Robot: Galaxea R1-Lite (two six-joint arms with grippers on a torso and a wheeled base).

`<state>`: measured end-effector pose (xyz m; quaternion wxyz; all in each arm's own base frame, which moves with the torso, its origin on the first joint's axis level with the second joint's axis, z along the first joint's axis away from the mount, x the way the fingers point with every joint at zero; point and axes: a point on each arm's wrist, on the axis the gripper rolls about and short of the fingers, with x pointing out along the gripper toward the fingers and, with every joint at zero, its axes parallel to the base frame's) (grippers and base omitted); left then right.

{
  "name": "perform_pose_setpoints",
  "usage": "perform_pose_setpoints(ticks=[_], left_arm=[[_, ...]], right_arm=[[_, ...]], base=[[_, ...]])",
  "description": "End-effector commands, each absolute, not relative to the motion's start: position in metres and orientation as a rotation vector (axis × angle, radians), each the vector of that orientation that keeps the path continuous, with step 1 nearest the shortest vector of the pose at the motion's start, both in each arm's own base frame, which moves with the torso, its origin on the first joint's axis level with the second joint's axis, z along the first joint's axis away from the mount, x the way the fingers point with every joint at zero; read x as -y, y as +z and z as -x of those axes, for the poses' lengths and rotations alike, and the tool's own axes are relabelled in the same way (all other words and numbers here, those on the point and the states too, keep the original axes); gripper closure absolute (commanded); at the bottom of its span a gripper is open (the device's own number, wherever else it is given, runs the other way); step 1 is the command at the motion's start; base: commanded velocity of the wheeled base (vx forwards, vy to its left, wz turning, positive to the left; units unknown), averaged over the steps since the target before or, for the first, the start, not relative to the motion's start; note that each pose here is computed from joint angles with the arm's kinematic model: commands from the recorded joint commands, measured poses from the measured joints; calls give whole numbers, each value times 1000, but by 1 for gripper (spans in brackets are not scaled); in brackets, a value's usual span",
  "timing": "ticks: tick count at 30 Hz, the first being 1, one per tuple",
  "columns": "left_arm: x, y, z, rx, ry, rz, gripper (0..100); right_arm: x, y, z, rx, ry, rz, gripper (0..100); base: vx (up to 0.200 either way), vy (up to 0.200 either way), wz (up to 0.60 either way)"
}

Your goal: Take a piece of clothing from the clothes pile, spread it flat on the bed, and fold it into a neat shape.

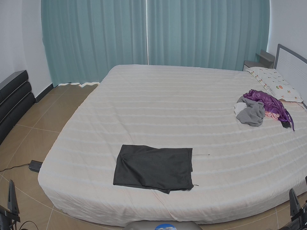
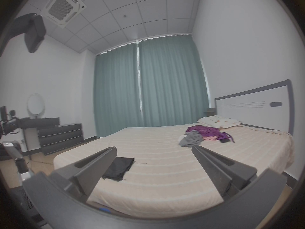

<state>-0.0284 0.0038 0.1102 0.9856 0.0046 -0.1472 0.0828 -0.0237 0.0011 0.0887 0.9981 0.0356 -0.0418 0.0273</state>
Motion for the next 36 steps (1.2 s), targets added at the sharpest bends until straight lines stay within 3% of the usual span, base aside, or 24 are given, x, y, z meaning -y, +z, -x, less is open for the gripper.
perform_pose_setpoints(ticks=[1,6,18,21,36], left_arm=[[-3,95,25,192,140,-21,0],[-2,81,23,56,70,-22,0],[1,82,23,62,-41,46,0],[0,82,23,62,-23,58,0],[0,81,23,44,-24,61,0]], right_arm=[[-3,83,23,65,139,-58,0],[-4,83,23,57,180,-57,0],[-3,82,24,31,105,-47,0],[0,78,23,22,4,81,0],[-1,76,23,4,32,31,0]], base=[[0,0,0],[0,0,0],[0,0,0],[0,0,0],[0,0,0]])
